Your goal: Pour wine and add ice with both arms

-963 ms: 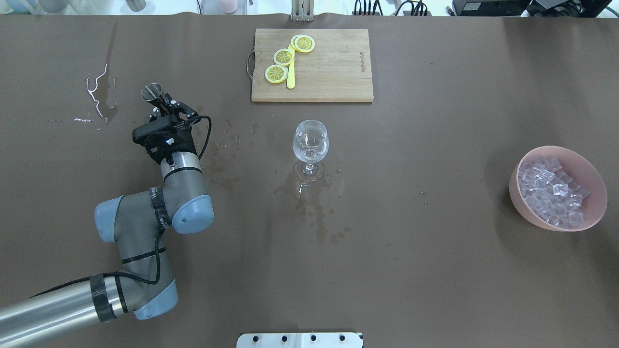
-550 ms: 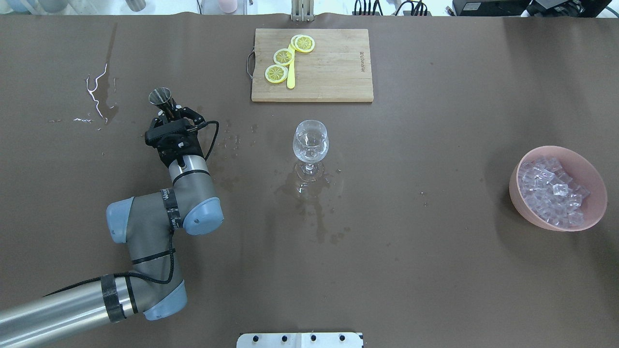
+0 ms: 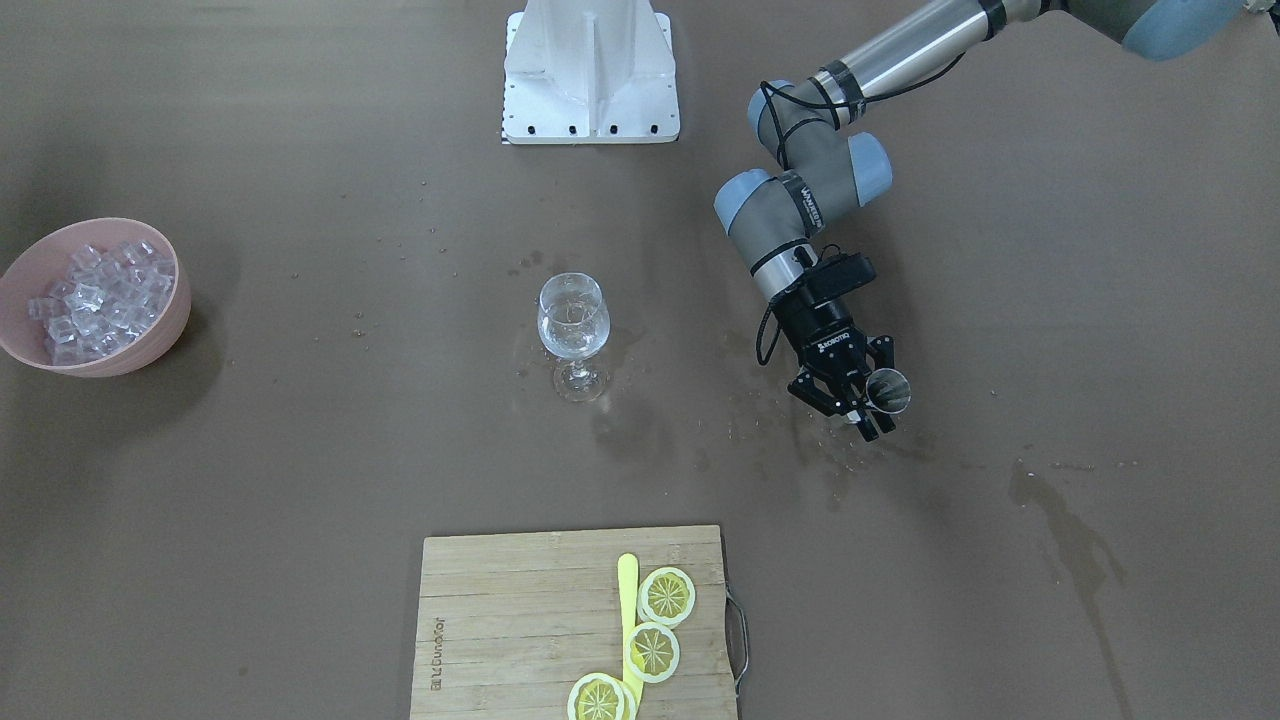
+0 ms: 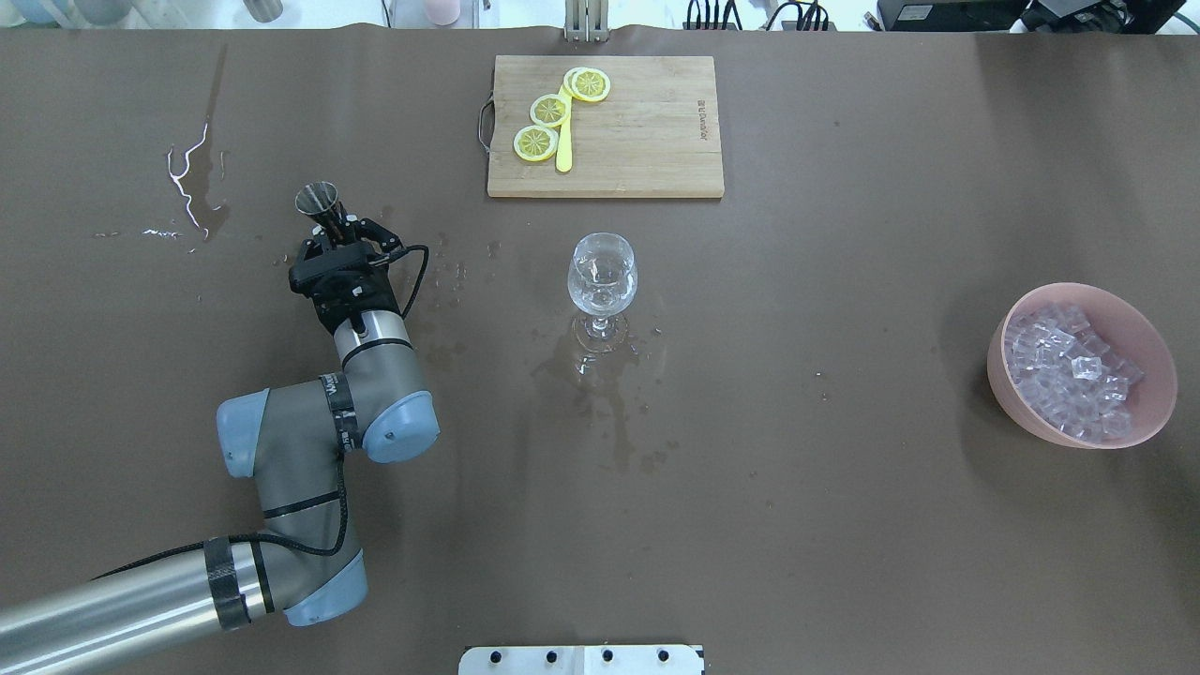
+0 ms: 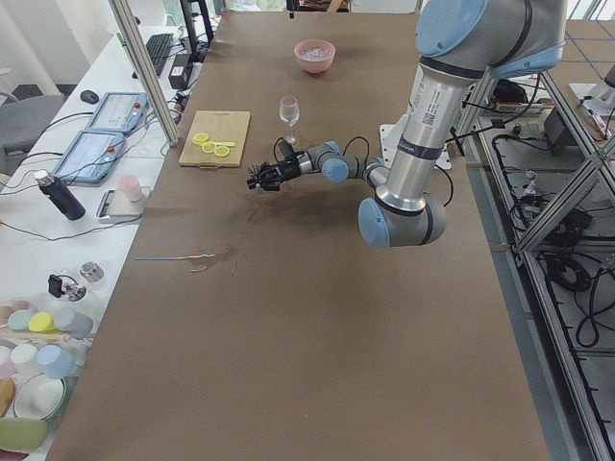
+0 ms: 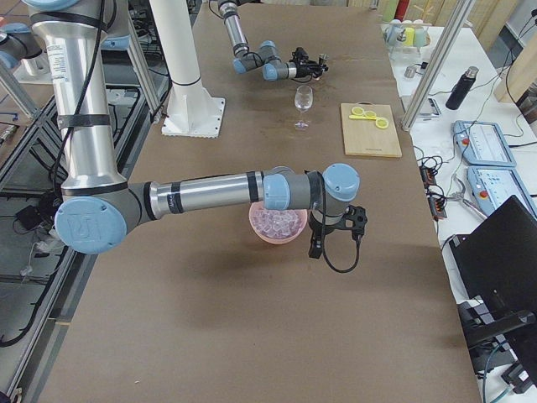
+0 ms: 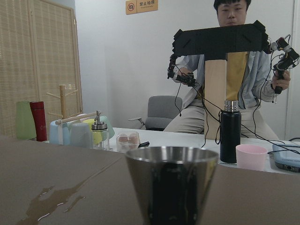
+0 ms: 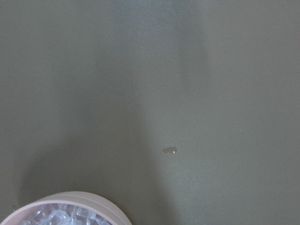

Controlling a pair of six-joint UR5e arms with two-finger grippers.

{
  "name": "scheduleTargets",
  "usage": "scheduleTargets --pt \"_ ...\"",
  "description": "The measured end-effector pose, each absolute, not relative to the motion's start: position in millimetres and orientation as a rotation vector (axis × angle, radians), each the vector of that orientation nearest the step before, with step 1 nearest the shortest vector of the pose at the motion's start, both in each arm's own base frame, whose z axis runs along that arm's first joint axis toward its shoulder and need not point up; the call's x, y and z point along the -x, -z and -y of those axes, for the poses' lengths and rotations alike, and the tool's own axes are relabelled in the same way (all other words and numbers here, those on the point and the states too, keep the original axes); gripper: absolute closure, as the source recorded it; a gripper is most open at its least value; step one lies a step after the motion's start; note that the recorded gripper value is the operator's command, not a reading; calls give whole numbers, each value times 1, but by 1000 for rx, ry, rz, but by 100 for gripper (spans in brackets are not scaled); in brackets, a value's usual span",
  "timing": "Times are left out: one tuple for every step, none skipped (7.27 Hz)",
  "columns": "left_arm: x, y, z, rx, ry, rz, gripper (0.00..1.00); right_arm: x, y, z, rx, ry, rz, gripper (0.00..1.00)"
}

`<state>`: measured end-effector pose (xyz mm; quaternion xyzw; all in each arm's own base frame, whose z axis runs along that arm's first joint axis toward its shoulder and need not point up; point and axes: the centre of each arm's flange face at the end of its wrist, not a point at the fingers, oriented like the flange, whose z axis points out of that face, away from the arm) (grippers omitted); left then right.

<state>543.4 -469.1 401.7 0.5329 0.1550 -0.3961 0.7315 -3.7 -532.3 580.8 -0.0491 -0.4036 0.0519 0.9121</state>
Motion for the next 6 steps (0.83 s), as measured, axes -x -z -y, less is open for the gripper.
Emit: scheduleTargets --pt "-545 -405 468 -1172 872 -341 100 4 -581 532 101 -107 832 0" --pt "-546 -407 467 -1172 871 -339 100 4 -580 532 101 -107 832 0" --pt "-547 -409 467 -1174 870 -338 100 4 -580 532 101 -107 832 0" --pt "-547 -412 466 -1177 871 -336 100 4 -580 532 101 -107 832 0" --pt "-549 -416 465 -1183 875 -335 99 4 -581 532 102 -107 832 0" --pt "-550 -419 464 -1186 876 -335 86 4 -581 532 103 -107 831 0"
